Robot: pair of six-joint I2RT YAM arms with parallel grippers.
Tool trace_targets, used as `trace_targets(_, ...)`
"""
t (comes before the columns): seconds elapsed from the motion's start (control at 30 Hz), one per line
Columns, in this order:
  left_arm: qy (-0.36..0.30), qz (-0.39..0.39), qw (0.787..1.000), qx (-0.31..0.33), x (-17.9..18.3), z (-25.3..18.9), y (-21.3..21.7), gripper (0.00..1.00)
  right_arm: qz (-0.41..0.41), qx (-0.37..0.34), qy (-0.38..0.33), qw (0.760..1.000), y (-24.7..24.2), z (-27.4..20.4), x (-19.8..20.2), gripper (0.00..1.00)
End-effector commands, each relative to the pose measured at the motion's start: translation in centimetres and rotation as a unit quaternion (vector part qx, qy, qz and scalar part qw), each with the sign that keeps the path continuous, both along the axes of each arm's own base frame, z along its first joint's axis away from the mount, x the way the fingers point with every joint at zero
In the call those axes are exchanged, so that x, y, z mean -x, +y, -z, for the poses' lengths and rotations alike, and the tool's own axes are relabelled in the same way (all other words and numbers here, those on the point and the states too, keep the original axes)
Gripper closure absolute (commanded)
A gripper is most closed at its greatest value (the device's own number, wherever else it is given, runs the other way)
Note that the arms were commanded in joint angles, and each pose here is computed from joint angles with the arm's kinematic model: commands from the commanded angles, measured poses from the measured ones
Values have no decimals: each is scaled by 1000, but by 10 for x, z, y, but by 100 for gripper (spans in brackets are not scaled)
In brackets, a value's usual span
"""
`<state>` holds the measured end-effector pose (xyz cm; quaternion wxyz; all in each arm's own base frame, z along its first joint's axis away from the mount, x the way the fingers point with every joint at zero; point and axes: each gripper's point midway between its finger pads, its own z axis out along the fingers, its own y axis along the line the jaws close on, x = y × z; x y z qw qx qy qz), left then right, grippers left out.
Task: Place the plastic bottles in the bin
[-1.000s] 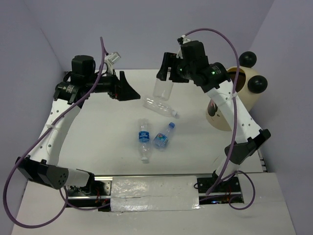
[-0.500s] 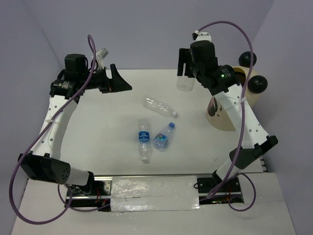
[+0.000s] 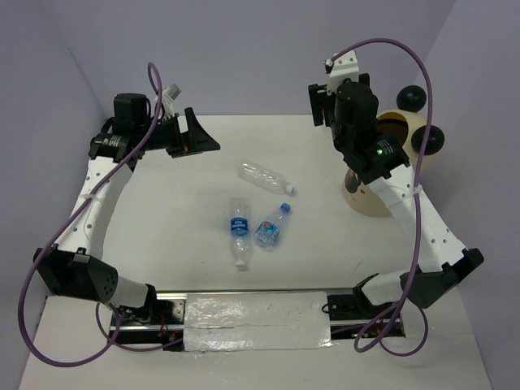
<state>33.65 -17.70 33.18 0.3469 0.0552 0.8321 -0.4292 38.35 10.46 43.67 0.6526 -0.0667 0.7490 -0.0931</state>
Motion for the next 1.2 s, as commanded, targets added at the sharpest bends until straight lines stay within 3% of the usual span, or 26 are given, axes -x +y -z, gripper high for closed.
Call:
trace_targets(0.0, -34, -3, 999, 7, -2, -16, 1, 1, 43, 40, -46, 997, -21, -20, -8, 44)
trace_targets(0.4, -21, 9, 1000, 14, -2, -3, -2, 1, 164, 117, -30, 979, -101, 18, -8, 43)
trace_targets(0.97, -19, 16, 999, 26, -1, -3, -5, 1, 239, 155, -61, 957, -142, 42, 4, 38)
trace_targets(1.07, -20, 17, 999, 27, -1, -3, -6, 1, 243, 157, -48, 956, -145, 52, 3, 18)
trace_targets(1.1, -18, 17, 999, 27, 0, -2, -5, 1, 245, 156, -42, 956, -146, 57, 1, 6)
trace_targets(1.17, -18, 17, 999, 25, 1, -2, -5, 1, 251, 157, -37, 954, -147, 62, 1, 1)
